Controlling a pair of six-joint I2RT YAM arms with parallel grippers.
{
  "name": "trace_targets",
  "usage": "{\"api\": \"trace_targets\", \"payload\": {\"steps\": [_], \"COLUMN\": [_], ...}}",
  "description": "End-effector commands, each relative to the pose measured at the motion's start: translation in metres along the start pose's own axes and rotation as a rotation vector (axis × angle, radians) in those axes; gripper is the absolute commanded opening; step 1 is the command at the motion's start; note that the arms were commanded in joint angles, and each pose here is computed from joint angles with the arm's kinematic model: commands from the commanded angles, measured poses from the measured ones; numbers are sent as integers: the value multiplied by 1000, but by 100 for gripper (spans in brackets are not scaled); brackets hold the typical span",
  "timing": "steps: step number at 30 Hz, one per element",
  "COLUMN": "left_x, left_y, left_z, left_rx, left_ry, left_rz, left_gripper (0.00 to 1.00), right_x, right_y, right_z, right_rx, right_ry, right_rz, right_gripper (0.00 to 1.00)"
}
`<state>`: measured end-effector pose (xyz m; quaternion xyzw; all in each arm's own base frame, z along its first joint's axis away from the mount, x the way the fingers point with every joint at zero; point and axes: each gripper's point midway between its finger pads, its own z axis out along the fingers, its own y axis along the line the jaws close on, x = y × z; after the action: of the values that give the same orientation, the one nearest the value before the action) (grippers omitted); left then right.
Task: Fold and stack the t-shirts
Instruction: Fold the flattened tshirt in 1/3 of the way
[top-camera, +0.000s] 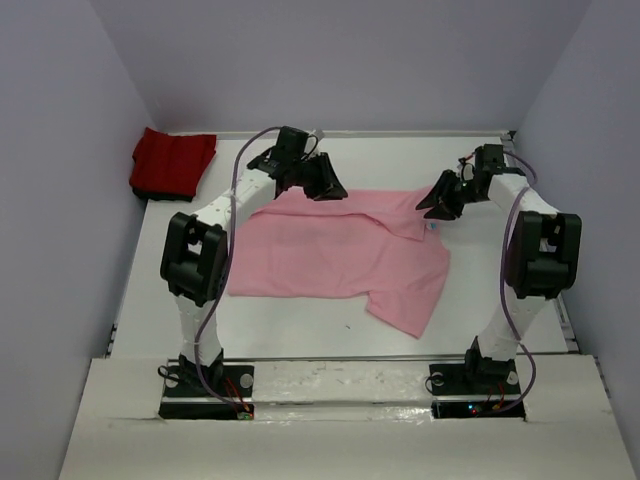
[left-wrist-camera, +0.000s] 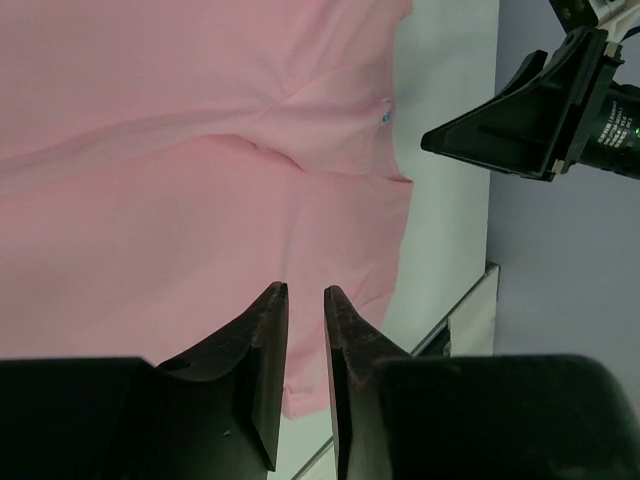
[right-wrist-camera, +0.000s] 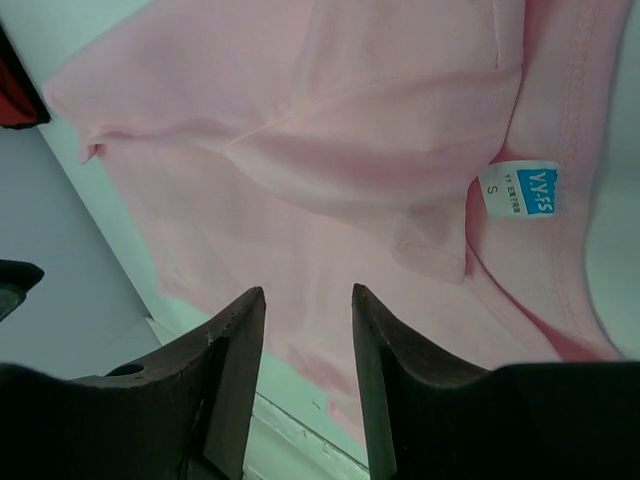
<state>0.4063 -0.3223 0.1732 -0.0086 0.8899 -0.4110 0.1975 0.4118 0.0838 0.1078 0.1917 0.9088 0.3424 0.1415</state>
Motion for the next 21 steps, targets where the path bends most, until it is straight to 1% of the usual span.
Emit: {"api": "trace_targets", "payload": {"steps": [1, 2, 4, 6, 7, 9, 10, 11, 15, 19, 21], "left_x": [21, 21, 34, 38, 36, 33, 31, 27, 31, 29, 26], "left_y": [-9, -14, -18, -13, -15, -18, -19, -18, -10, -9, -17], "left_z": [-2, 1, 9, 14, 14, 16, 16, 20, 40, 53, 57], "left_rx": [-24, 3, 25, 30, 23, 48, 53, 57, 81, 98, 121], "left_ry": [-72, -100, -108, -155, -194, -264, -294, -337, -338, -364, -373], "left_rz": [51, 57, 2, -44, -95, -145, -156, -163, -253, -259, -252], "left_gripper": [33, 34, 36, 36, 37, 43, 48, 50, 50, 50, 50], "right_x": [-16, -15, -4, -9, -9, -5, -7, -9, -13, -14, -8], "right_y": [21, 21, 14, 15, 12, 6, 10, 10, 6, 7, 7], "right_z": [-6, -7, -6, -7, -8, -7, -5, -4, -3, -1, 3], "right_rx": [-94, -99, -102, -118, -120, -120, -133, -134, -126, -145, -145], "right_ry": [-153, -170, -192, -251, -291, -319, -337, -343, -372, -381, -363], "right_rz": [-36, -26, 7, 23, 19, 42, 29, 36, 44, 38, 43], "right_gripper": [47, 47, 47, 47, 47, 47, 47, 47, 46, 46, 46]}}
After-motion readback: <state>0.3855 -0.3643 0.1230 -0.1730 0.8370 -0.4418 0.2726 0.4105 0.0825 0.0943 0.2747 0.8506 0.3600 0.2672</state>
